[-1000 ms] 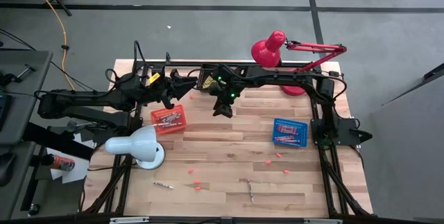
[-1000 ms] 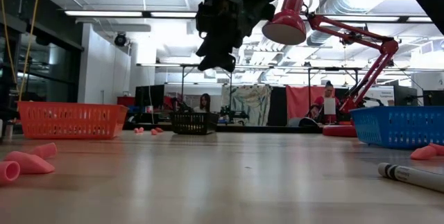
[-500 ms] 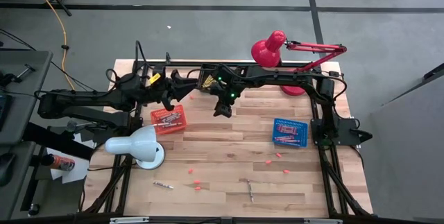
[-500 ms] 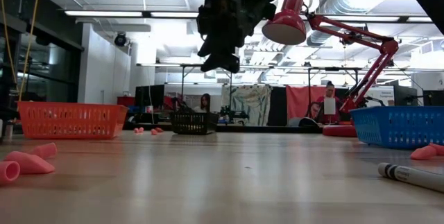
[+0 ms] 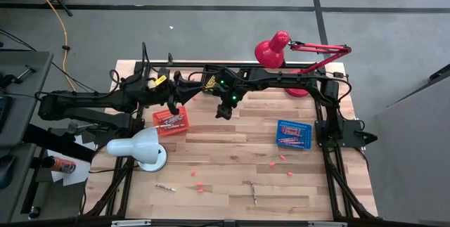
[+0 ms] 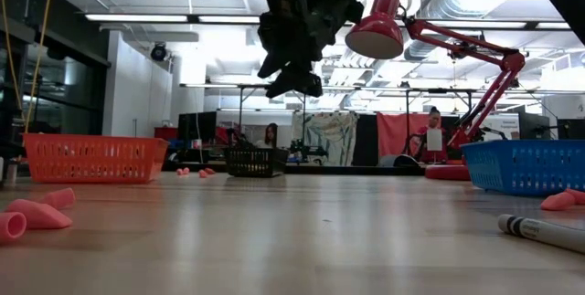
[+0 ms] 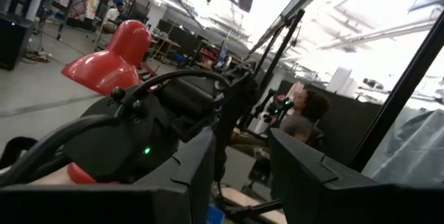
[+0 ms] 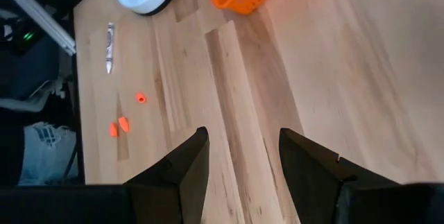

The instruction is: Sort crayons

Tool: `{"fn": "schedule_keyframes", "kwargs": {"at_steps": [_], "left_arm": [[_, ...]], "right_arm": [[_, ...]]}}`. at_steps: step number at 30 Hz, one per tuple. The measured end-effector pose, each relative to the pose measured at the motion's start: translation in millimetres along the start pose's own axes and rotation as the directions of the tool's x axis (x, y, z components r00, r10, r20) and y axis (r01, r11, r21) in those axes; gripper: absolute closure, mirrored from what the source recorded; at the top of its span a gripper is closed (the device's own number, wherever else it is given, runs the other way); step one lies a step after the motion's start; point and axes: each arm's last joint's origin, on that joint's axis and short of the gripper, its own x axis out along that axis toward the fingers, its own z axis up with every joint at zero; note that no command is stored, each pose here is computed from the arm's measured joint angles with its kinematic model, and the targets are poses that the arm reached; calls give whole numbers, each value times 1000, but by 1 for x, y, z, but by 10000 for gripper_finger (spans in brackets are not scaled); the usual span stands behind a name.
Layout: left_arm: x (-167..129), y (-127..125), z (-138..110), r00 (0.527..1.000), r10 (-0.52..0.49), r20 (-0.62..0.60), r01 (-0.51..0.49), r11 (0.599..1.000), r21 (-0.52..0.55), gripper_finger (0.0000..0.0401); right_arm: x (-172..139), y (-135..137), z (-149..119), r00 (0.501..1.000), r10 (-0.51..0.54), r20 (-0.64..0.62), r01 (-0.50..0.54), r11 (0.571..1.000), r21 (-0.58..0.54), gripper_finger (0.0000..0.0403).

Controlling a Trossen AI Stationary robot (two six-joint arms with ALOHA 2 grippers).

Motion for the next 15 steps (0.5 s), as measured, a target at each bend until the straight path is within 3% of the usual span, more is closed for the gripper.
{"fn": "schedule_keyframes", "kwargs": {"at_steps": [8,15], "left_arm": [[0,2,-5,998,23,-51,-19,997,78,277],[0,2,-9,993,-22,-113,35,994,107,277]], "right_arm": [[0,-1,0,999,-34,8,34,997,62,236],[0,-2,0,998,-66,13,65,995,69,236]]}}
